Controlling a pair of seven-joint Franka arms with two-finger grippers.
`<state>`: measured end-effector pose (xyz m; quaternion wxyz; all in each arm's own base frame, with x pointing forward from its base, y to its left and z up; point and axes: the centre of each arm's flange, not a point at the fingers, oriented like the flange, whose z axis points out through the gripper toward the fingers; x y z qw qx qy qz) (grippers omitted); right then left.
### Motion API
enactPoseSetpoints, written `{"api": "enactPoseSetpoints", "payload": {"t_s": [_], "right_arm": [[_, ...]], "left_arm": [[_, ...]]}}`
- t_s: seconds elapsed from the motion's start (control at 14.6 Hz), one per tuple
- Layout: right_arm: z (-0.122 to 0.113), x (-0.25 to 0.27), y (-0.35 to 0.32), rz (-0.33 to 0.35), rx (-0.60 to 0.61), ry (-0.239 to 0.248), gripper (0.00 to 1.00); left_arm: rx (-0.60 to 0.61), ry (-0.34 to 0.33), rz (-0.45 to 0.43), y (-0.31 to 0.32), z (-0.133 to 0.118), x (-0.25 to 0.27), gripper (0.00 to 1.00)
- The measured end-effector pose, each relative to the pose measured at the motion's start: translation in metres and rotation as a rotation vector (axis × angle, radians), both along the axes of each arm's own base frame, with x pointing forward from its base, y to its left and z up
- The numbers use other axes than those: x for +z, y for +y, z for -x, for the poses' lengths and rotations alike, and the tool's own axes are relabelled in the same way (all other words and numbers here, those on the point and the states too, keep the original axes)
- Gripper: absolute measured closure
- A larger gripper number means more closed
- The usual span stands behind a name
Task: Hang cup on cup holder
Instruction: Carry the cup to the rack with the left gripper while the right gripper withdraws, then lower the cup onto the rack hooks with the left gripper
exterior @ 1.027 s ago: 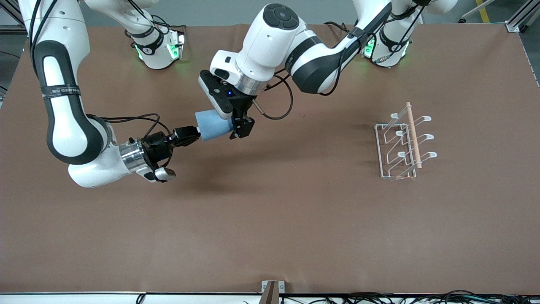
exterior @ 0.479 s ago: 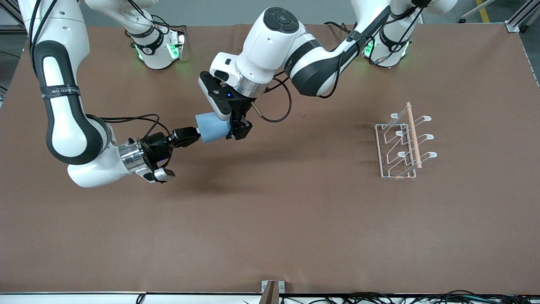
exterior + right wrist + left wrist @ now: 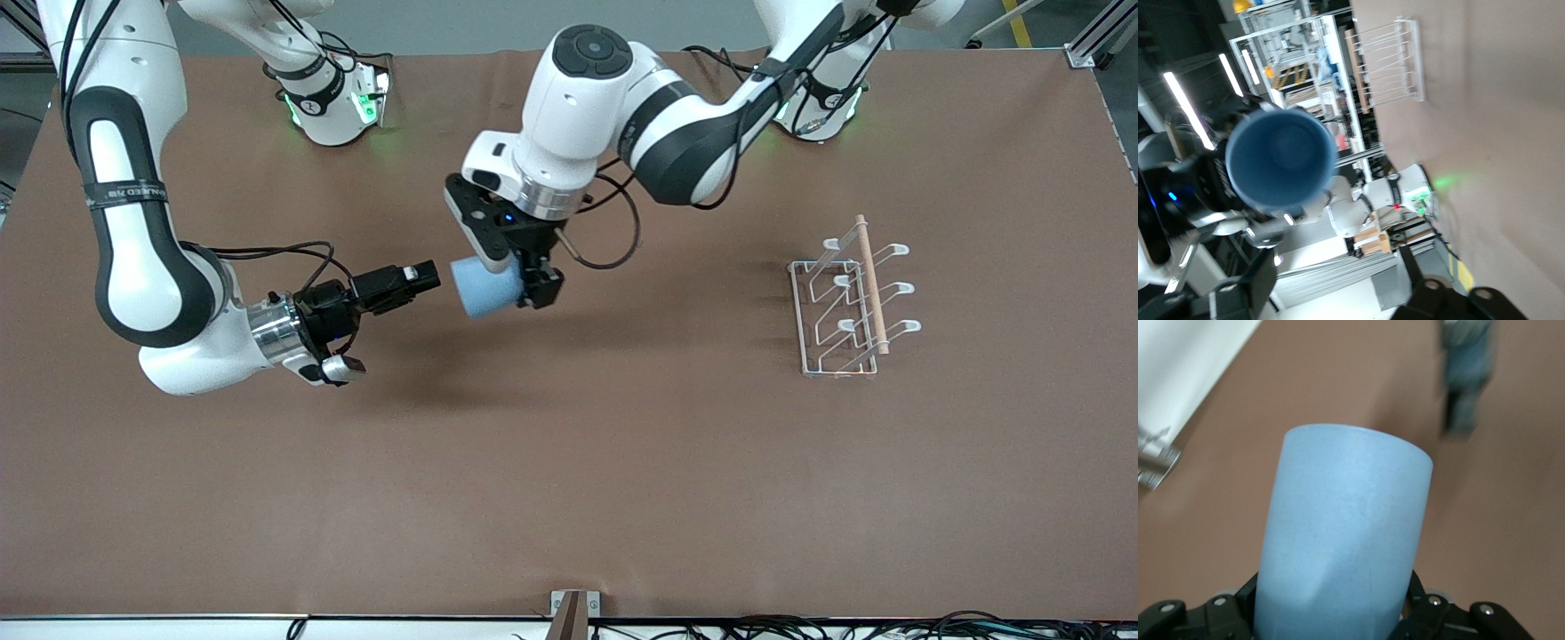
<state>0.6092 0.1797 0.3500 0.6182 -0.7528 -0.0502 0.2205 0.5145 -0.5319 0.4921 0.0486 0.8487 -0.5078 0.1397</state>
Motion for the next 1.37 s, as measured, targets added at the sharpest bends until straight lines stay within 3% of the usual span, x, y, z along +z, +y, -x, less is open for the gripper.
{"api": "enactPoseSetpoints", "payload": {"t_s": [0.14, 0.21, 0.41, 0.55, 0.68, 0.89, 1.16, 1.37], "right_arm": [[-0.002, -0.005, -0.021, 0.112, -0.025, -0.039, 0.00], [-0.002, -0.002, -0.032, 0.171, -0.039, -0.067, 0.00], [0.003, 0.019, -0.072, 0.415, -0.074, -0.209, 0.00], [0.004, 0.040, -0.114, 0.586, -0.107, -0.320, 0.00], [0.003, 0.059, -0.156, 0.718, -0.126, -0.397, 0.00], [-0.002, 0.087, -0.226, 0.900, -0.150, -0.473, 0.00], [-0.013, 0.154, -0.269, 1.084, -0.111, -0.589, 0.00], [-0.014, 0.220, -0.255, 1.177, -0.050, -0.633, 0.00]], "left_arm": [[-0.025, 0.045, -0.128, 0.048, -0.023, 0.005, 0.24], [-0.050, 0.065, -0.201, 0.076, -0.035, 0.006, 0.24], [-0.086, 0.149, -0.425, 0.165, -0.073, -0.005, 0.24], [-0.067, 0.204, -0.598, 0.211, -0.084, -0.015, 0.24], [-0.055, 0.220, -0.796, 0.233, -0.082, -0.024, 0.24], [-0.140, 0.205, -1.054, 0.236, -0.073, -0.051, 0.24], [-0.321, 0.227, -1.266, 0.248, -0.072, -0.082, 0.24], [-0.386, 0.259, -1.419, 0.262, -0.067, -0.107, 0.24]]}}
